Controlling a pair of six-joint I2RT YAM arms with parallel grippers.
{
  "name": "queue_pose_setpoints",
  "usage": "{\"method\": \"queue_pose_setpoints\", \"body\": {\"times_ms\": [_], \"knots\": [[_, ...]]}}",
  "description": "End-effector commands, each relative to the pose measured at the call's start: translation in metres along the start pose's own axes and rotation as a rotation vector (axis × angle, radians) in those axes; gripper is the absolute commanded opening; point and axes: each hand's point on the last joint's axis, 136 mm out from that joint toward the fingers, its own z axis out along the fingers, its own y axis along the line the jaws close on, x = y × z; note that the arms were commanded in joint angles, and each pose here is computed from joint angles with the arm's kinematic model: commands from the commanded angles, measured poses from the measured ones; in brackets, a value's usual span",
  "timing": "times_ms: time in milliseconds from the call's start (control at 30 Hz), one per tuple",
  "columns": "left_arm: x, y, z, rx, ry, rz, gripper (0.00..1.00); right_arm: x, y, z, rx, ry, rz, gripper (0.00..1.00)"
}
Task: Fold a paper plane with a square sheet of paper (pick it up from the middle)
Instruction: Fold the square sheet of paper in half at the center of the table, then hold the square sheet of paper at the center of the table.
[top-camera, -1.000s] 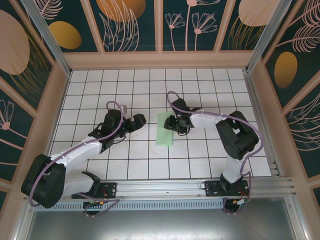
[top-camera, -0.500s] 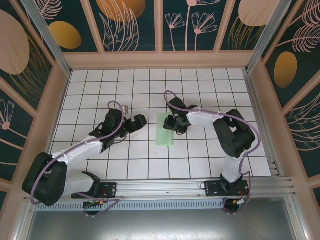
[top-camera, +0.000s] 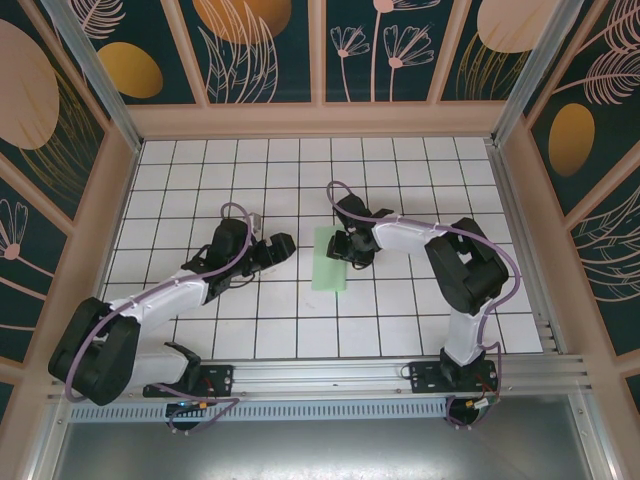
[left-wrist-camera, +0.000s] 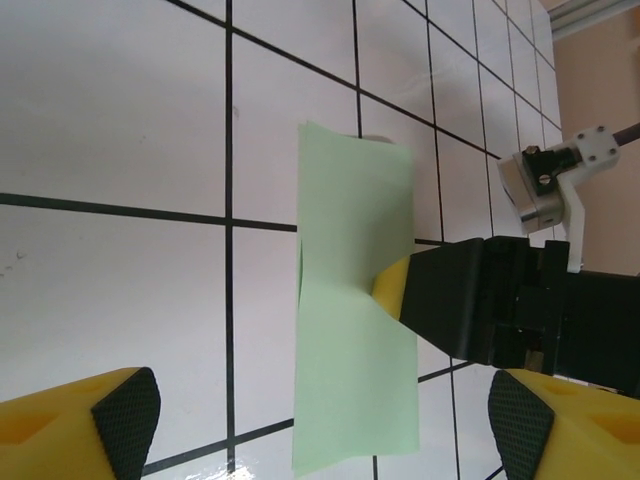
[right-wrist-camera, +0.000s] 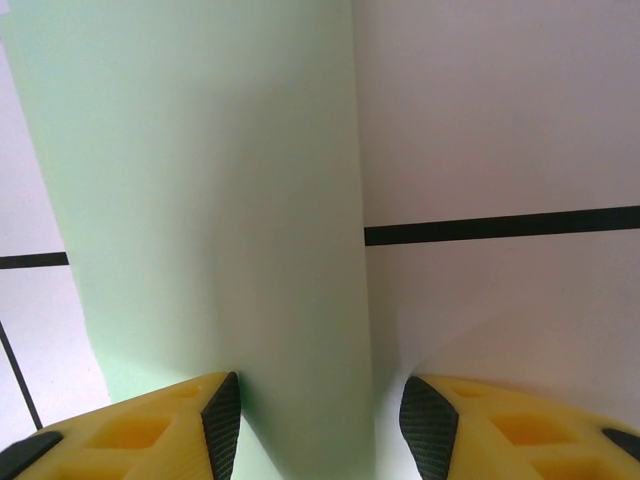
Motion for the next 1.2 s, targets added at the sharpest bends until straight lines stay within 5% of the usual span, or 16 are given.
{"method": "queue_pose_setpoints", "body": {"times_ms": [0,700,800,1033,1167], "knots": [[-0.002,-0.014,0.003,0.051,0.009,0.037,0.86,0.025,-0.042,0.040,0.144,0.083,-0.023,0.54],[0.004,-0.018,0.018,0.080,0.075,0.037,0.74,0.029,-0.048,0.044,0.174,0.103,-0.044,0.53],[0.004,-0.020,0.025,0.083,0.098,0.030,0.65,0.029,-0.049,0.045,0.178,0.103,-0.041,0.53],[0.001,-0.018,0.057,0.044,0.169,-0.010,0.09,0.032,-0.053,0.048,0.189,0.109,-0.035,0.54],[0.006,-0.025,0.077,0.038,0.212,0.007,0.00,0.033,-0.054,0.050,0.189,0.115,-0.035,0.53]]}}
